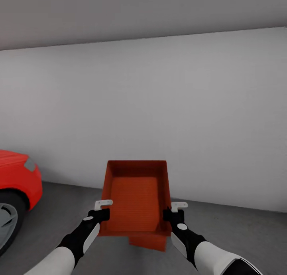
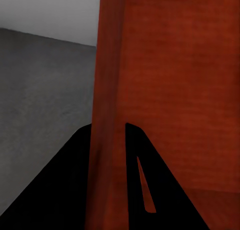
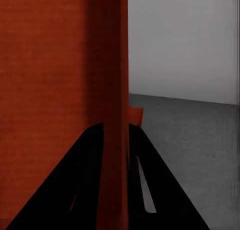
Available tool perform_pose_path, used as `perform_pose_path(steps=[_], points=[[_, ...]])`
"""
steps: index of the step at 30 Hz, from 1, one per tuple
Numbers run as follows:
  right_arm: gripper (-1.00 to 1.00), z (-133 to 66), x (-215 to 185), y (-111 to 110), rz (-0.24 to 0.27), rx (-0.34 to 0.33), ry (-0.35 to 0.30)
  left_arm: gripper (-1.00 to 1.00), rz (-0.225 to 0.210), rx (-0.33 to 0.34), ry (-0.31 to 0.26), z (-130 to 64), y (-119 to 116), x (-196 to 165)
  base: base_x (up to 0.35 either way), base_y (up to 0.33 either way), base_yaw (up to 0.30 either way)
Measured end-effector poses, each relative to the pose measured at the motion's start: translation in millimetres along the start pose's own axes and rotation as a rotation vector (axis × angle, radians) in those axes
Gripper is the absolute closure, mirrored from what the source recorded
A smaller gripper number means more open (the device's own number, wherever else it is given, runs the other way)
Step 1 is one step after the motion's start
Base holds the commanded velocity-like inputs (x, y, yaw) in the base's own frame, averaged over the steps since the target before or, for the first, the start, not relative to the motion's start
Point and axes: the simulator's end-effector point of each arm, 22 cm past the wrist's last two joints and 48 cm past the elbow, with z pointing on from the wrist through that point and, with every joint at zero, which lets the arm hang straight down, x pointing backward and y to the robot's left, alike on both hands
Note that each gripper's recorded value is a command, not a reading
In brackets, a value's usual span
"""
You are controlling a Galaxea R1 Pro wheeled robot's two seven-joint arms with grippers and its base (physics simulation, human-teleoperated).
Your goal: Move the two storage containers from the living room to the garage. In the garage, place one container on the floor and stack the other container on top of it (either order is fine).
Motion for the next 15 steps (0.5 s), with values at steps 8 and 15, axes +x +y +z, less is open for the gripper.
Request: perform_pose_path(steps=[8,15], points=[[1.00,0.1,-0.4,0.0,0.000,0.000,-0.001,1.00,0.000,0.000,-0.001,0.0,-0.1,-0.4,0.297,0.224,-0.286],[1.00,0.0,-0.3,0.0,0.000,0.000,-0.001,1.00,0.000,0.000,-0.001,0.0,-0.1,-0.2,0.297,0.221,-0.286]])
